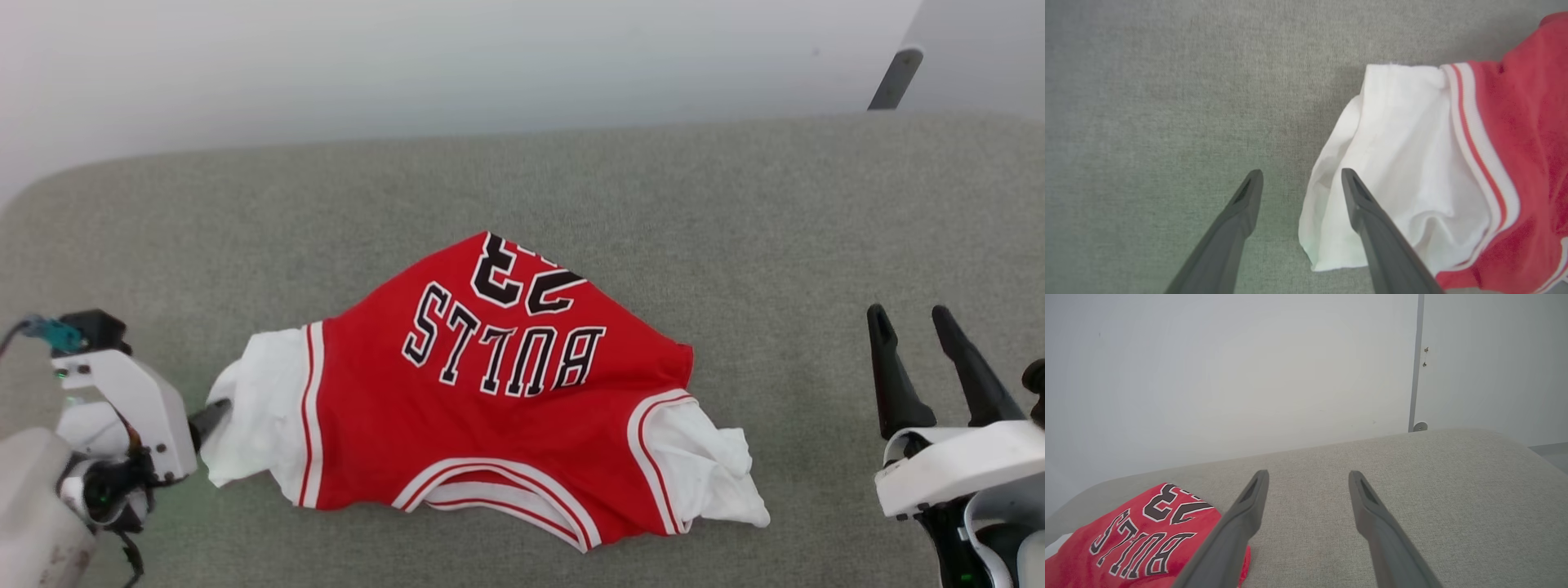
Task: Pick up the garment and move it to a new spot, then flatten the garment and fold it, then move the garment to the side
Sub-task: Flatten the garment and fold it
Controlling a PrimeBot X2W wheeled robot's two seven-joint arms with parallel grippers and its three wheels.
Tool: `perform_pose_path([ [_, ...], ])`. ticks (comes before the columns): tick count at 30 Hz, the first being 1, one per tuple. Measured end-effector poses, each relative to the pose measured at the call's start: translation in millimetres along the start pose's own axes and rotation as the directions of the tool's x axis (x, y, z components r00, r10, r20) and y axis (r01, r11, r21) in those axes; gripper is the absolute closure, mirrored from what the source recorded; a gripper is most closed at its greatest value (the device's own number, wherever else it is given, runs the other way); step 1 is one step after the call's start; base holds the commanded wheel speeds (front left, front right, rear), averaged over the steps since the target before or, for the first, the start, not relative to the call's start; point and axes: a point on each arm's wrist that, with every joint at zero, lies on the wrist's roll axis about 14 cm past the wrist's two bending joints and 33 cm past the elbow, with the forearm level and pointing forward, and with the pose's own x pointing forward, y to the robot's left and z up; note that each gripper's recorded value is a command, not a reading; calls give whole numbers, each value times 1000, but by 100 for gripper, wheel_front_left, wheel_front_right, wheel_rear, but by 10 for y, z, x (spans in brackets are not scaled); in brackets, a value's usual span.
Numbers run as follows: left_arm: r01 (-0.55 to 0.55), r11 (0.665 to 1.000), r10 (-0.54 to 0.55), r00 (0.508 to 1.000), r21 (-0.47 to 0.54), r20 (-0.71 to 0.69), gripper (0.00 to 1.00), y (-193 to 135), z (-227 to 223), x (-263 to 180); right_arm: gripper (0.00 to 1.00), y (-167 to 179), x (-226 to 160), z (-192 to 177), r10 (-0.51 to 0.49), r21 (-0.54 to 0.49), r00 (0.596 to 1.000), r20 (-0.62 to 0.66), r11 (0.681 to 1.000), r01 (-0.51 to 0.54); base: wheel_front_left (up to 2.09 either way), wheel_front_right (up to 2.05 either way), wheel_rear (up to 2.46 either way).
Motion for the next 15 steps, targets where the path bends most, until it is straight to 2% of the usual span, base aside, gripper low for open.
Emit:
perform_pose_path([
  [9, 29, 999, -38, 978, 44, 205, 0, -46, 223, -370, 0, 33, -200, 12, 4, 4, 1000, -2, 1000, -4, 0, 0, 0],
  [15, 29, 998, -52, 903, 61, 427, 0, -83, 346, -741, 0, 101, -333, -64, 27, 16, 999, -36, 1000, -27, 0, 0, 0],
])
